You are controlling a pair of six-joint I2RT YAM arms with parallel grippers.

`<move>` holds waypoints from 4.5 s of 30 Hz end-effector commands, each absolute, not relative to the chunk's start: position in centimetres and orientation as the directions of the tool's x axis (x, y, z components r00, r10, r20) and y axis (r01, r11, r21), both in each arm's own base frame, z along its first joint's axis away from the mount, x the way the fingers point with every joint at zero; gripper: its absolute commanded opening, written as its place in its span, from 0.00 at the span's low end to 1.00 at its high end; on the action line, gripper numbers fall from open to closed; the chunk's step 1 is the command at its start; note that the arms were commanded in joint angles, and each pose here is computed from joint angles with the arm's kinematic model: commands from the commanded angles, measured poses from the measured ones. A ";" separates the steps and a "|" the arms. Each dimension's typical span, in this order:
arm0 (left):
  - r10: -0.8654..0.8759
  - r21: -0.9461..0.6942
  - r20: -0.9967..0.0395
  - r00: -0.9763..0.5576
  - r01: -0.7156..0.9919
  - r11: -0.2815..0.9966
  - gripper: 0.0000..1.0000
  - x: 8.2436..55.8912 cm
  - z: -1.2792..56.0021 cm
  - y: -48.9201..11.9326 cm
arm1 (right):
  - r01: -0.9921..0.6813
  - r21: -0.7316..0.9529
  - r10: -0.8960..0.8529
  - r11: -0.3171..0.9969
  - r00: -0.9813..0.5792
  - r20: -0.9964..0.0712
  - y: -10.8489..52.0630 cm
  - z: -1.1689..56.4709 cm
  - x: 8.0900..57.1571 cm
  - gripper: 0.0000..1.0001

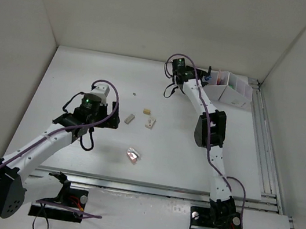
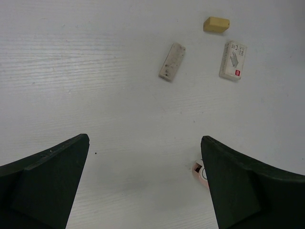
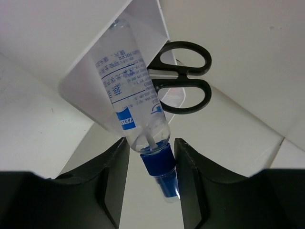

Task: Sort the stationery into containers

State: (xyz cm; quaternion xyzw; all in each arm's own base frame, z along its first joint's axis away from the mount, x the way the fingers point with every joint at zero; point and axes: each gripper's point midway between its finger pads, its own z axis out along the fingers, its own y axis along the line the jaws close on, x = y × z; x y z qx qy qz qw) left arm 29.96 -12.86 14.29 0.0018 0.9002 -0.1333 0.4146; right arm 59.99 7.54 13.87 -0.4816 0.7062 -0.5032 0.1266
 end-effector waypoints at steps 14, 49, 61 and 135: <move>-0.133 -0.275 -0.784 -0.607 0.147 0.950 0.99 30.8 15.9 -13.2 | -0.384 -0.923 -0.783 -0.020 -0.569 0.254 8.1 20.4 60.8 0.43; -0.217 -0.328 -0.754 -0.621 0.069 0.942 0.99 25.9 16.9 -11.5 | -0.007 0.091 0.070 0.996 -0.584 -0.809 27.7 13.4 38.4 0.98; -0.229 -0.298 -0.754 -0.615 0.011 0.954 1.00 25.5 15.9 -10.3 | 0.113 0.052 0.111 0.992 -0.614 -0.781 31.4 5.3 38.2 0.96; -0.015 -0.199 -0.768 -0.641 0.216 0.956 0.99 34.5 16.2 -15.0 | 0.104 0.060 0.093 0.993 -0.356 -0.930 -7.6 25.7 59.0 0.92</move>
